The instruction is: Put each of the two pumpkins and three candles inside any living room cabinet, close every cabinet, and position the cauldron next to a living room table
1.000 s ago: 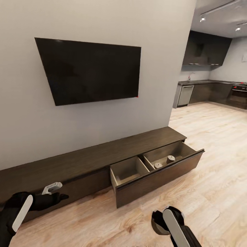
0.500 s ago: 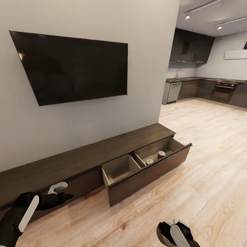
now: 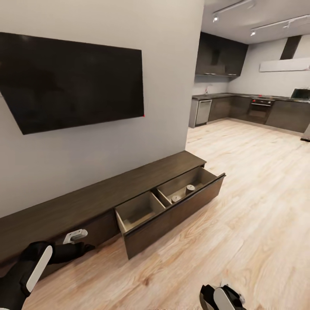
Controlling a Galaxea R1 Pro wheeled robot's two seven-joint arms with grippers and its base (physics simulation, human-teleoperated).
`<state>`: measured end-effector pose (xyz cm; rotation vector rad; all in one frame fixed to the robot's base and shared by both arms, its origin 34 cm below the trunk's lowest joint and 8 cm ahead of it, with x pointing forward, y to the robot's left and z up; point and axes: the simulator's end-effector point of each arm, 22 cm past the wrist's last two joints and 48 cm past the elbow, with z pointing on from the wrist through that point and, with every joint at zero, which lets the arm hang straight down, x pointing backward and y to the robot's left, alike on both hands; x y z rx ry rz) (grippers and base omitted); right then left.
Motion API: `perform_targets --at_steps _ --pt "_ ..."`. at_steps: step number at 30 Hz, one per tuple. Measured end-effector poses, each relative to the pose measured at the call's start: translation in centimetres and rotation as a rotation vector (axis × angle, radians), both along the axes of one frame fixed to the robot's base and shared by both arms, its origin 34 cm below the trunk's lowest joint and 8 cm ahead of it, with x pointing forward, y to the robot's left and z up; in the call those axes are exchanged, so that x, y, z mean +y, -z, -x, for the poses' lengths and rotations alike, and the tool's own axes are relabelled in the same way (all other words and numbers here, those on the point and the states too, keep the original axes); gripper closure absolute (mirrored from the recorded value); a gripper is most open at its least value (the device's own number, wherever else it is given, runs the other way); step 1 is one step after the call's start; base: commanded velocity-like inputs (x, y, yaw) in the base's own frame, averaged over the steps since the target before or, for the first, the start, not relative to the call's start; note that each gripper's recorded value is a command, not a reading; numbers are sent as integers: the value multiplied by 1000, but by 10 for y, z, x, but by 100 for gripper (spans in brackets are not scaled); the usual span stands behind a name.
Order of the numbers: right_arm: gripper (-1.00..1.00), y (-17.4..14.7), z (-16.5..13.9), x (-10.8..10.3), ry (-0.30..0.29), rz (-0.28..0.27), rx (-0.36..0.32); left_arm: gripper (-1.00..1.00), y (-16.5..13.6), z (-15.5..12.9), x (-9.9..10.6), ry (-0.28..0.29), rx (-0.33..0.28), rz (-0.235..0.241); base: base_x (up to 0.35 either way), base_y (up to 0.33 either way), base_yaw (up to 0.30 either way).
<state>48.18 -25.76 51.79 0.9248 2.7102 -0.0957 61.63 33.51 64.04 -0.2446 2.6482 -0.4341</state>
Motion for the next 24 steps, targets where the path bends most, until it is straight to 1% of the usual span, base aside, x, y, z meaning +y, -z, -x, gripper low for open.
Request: perform_targets --at_steps 8,10,12,21,24 --pt "100 10 12 -4 9 6 33 -100 4 1 0 0 9 0 0 0 -220" --pt "100 14 15 -10 31 25 29 -100 5 2 0 0 12 -1 0 0 -223" --pt "100 19 20 -12 43 30 38 -100 7 2 1 -1 15 -2 0 0 -227" --pt "100 26 29 -14 54 38 58 -100 10 3 1 -2 22 -3 0 0 -243" --pt "100 27 29 -12 54 34 60 -100 11 3 1 -2 24 -3 0 0 -253"
